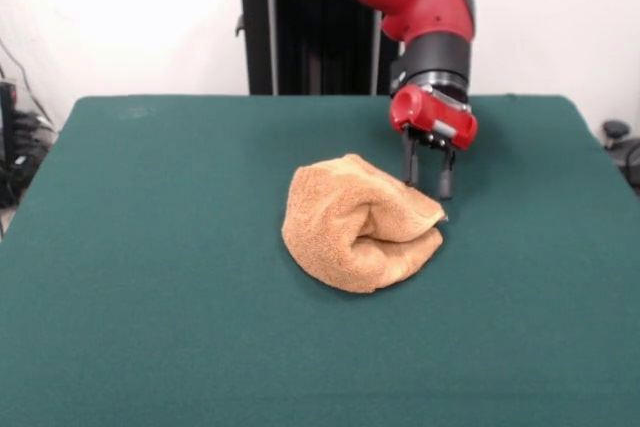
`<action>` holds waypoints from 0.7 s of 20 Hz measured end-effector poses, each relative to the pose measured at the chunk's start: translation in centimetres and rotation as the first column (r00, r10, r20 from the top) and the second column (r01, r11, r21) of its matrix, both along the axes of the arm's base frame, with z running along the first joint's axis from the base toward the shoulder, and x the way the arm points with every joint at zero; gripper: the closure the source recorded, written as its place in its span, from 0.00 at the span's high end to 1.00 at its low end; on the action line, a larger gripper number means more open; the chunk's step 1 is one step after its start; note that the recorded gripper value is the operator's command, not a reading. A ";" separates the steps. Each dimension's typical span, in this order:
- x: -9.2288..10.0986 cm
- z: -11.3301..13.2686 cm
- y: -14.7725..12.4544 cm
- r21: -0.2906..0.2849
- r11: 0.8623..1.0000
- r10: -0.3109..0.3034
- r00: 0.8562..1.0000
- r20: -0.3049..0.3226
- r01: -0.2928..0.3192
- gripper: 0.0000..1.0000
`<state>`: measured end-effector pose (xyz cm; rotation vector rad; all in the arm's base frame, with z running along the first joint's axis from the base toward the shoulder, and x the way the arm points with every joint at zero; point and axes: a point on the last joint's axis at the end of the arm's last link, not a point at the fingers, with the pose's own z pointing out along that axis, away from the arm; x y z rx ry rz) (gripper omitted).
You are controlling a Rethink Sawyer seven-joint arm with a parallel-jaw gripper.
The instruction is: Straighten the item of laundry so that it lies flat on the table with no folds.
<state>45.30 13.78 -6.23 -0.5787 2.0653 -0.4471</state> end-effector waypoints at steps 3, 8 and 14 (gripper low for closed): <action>0.3 0.3 -0.1 -0.013 1.000 -0.005 1.000 0.014 0.006 1.00; 0.3 0.7 0.1 -0.028 1.000 0.010 1.000 0.021 -0.009 1.00; -0.2 0.4 0.5 -0.036 0.999 0.009 1.000 -0.011 -0.009 1.00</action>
